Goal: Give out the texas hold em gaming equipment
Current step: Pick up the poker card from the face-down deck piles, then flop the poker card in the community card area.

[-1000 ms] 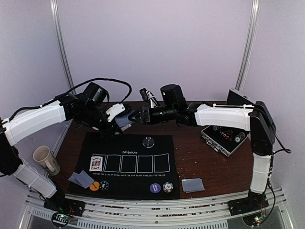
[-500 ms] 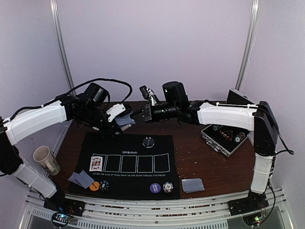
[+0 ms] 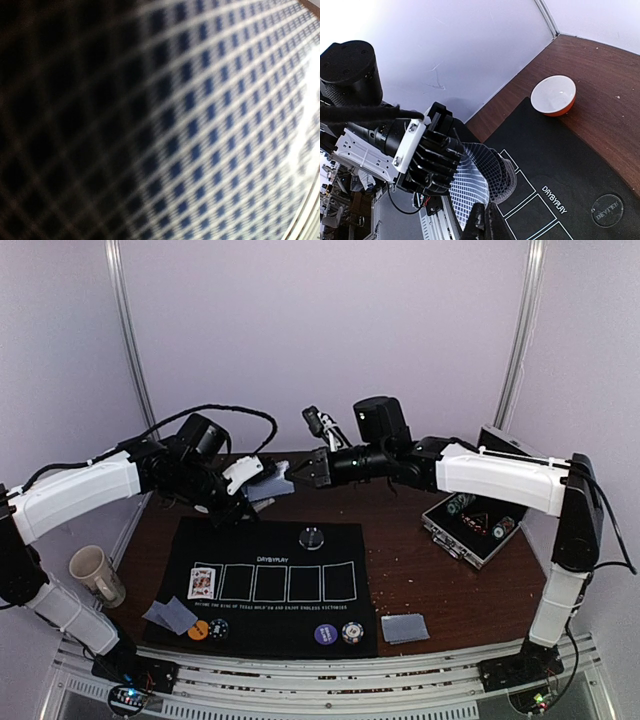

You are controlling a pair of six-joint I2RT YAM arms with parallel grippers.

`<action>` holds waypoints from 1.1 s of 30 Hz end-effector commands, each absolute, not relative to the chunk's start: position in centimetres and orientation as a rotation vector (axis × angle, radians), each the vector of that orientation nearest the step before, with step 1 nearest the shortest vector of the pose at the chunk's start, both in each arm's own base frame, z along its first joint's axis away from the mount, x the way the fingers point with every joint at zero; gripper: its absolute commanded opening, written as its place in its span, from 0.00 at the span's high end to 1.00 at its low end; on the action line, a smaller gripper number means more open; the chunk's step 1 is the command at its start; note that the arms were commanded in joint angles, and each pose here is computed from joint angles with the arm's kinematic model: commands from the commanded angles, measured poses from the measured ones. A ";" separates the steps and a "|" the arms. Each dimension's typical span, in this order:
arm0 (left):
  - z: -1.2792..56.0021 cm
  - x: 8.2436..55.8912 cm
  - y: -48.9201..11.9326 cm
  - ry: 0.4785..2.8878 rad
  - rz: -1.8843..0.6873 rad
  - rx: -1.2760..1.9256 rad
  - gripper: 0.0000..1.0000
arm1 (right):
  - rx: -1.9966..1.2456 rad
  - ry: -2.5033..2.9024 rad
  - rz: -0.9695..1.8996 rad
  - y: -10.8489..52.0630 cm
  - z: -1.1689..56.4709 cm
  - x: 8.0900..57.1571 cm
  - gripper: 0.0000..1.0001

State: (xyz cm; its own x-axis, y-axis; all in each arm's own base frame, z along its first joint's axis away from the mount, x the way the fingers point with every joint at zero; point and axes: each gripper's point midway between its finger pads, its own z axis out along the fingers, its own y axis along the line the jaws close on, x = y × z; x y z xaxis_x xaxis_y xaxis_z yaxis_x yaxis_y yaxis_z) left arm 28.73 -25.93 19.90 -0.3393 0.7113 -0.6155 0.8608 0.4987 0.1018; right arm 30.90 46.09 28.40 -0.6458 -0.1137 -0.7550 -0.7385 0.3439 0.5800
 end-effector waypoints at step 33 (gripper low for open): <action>21.4 37.0 -13.8 2.267 -0.165 0.614 0.59 | -1.442 1.497 -0.261 55.8 16.6 29.4 1.00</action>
